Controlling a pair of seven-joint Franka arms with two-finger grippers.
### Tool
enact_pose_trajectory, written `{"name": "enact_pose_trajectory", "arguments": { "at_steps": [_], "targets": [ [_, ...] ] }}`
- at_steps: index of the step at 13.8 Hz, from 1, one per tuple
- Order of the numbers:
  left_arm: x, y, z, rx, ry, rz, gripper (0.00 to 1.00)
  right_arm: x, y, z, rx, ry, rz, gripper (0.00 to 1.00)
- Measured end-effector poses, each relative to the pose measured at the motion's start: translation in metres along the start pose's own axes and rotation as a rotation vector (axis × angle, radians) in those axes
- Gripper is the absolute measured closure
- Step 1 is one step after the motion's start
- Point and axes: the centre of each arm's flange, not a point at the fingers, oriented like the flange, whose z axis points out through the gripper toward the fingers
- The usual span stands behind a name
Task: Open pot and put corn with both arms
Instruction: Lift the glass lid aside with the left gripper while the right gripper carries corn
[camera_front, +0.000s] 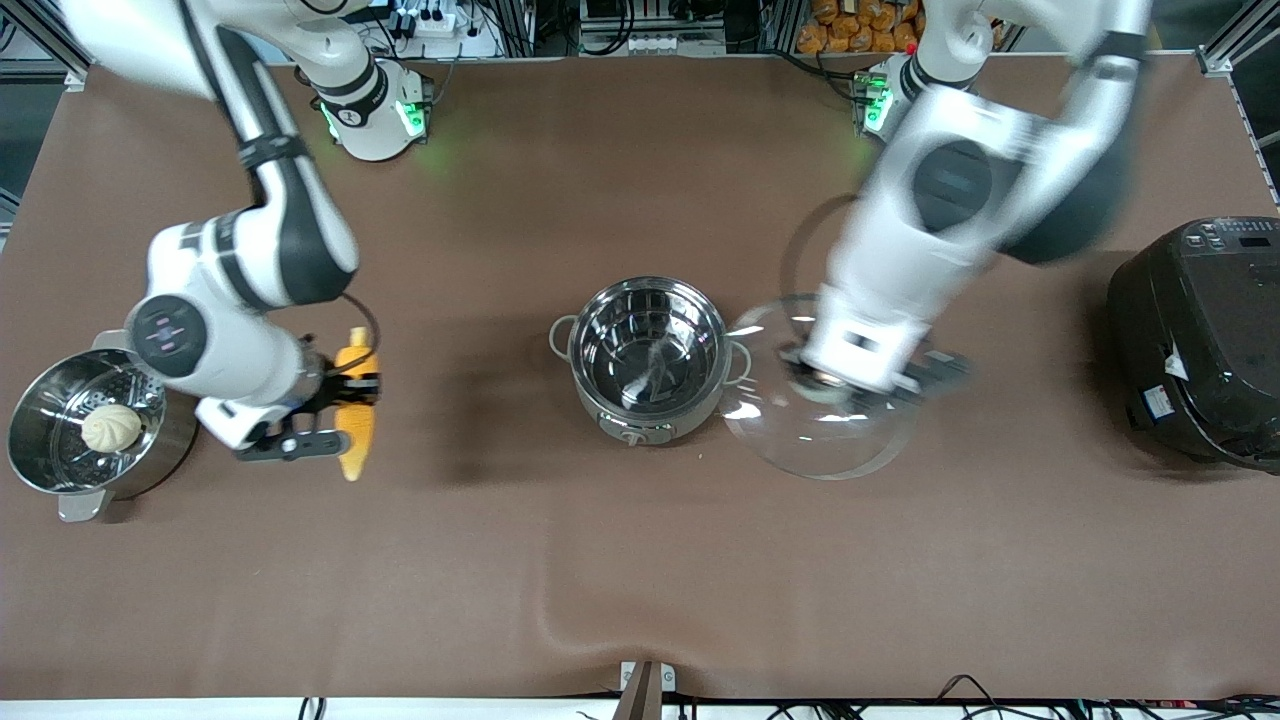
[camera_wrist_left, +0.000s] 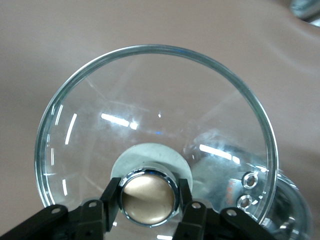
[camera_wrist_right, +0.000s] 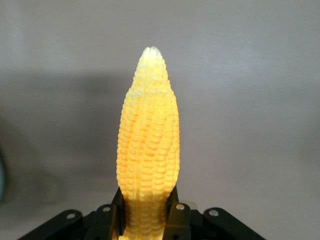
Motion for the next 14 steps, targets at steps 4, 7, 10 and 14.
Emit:
{"name": "enact_pose_trajectory", "arguments": {
  "at_steps": [4, 7, 10, 14],
  "targets": [
    [0.069, -0.107, 0.012, 0.015, -0.069, 0.063, 0.49, -0.042, -0.152, -0.025, 0.011, 0.067, 0.053, 0.66],
    [0.086, -0.141, 0.031, 0.024, -0.105, 0.097, 0.49, -0.072, -0.244, -0.026, 0.079, 0.154, 0.156, 0.66],
    [0.089, -0.144, 0.068, 0.036, -0.133, 0.099, 0.49, -0.088, -0.315, 0.019, 0.158, 0.204, 0.268, 0.66],
    [0.083, -0.145, 0.115, 0.029, -0.119, 0.099, 0.49, -0.098, -0.377, 0.067, 0.204, 0.221, 0.301, 0.66]
  ]
}}
